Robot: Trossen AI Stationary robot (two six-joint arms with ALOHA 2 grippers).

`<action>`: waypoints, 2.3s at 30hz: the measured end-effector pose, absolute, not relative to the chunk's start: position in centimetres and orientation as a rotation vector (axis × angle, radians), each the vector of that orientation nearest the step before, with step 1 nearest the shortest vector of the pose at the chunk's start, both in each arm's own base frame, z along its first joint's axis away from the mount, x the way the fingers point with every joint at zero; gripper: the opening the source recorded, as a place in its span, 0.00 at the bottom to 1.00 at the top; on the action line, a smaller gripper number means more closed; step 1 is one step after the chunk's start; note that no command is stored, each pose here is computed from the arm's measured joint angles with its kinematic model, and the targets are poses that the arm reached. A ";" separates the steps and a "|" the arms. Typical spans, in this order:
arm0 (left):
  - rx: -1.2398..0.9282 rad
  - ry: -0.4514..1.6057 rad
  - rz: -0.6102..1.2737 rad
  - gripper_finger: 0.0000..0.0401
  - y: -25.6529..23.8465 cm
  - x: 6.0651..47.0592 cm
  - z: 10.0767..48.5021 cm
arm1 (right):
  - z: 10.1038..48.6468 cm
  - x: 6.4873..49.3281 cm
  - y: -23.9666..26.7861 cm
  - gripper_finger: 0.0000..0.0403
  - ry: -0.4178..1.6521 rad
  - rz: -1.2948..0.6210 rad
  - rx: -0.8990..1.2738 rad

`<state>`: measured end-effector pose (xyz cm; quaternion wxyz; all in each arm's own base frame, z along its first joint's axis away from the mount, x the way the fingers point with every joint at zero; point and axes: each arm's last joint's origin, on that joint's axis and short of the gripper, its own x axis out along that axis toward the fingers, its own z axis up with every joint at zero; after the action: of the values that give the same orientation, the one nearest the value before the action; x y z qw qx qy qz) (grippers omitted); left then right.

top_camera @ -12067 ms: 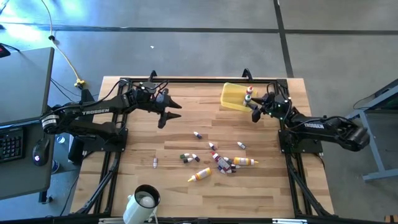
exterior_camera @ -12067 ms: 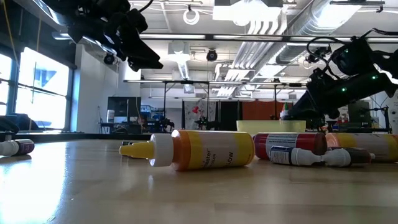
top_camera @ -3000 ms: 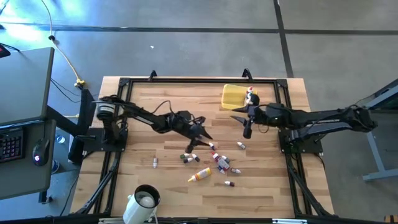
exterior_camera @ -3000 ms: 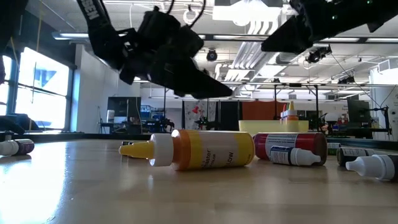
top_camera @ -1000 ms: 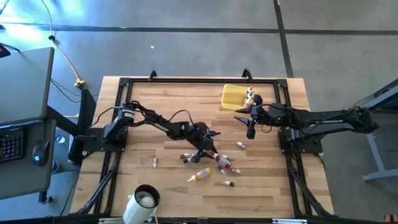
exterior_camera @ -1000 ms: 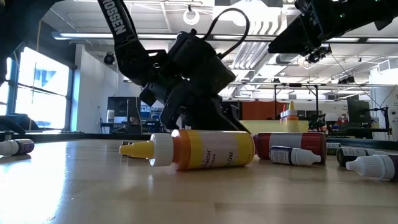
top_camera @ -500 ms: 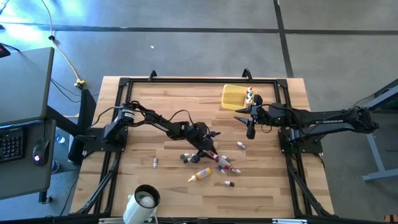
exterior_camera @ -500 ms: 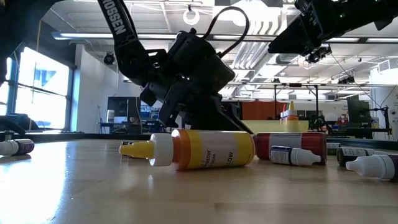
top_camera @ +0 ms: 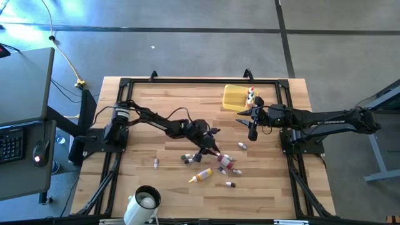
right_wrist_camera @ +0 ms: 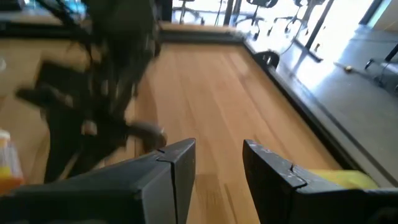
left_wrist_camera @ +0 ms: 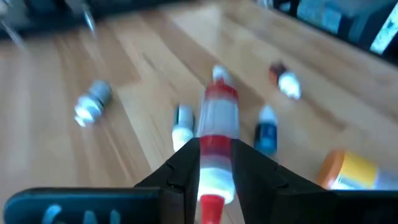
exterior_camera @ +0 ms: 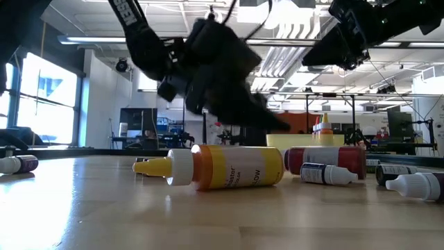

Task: Pick & Place food coloring
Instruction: Put the big red food coloring bottle into the yellow bin

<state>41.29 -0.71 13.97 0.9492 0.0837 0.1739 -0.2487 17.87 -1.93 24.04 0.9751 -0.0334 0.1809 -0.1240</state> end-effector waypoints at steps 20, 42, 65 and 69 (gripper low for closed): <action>0.254 0.565 -0.482 0.09 1.4 42.0 21.5 | 23.5 17.7 -1.8 0.31 0.424 -0.210 -0.066; 0.159 0.651 -0.482 0.41 -1.7 44.5 13.9 | 23.5 17.7 -1.8 0.31 0.422 -0.212 -0.055; 0.163 0.654 -0.473 0.41 -1.7 44.7 13.2 | 23.5 17.7 -1.8 0.31 0.422 -0.212 -0.057; 0.164 0.647 -0.472 0.41 -1.7 44.7 13.2 | 23.5 17.7 -1.8 0.31 0.422 -0.212 -0.057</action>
<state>44.74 -1.65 13.24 0.9177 0.0800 0.3144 -0.2295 17.70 -1.80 23.51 0.9719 -0.0283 0.2089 -0.1048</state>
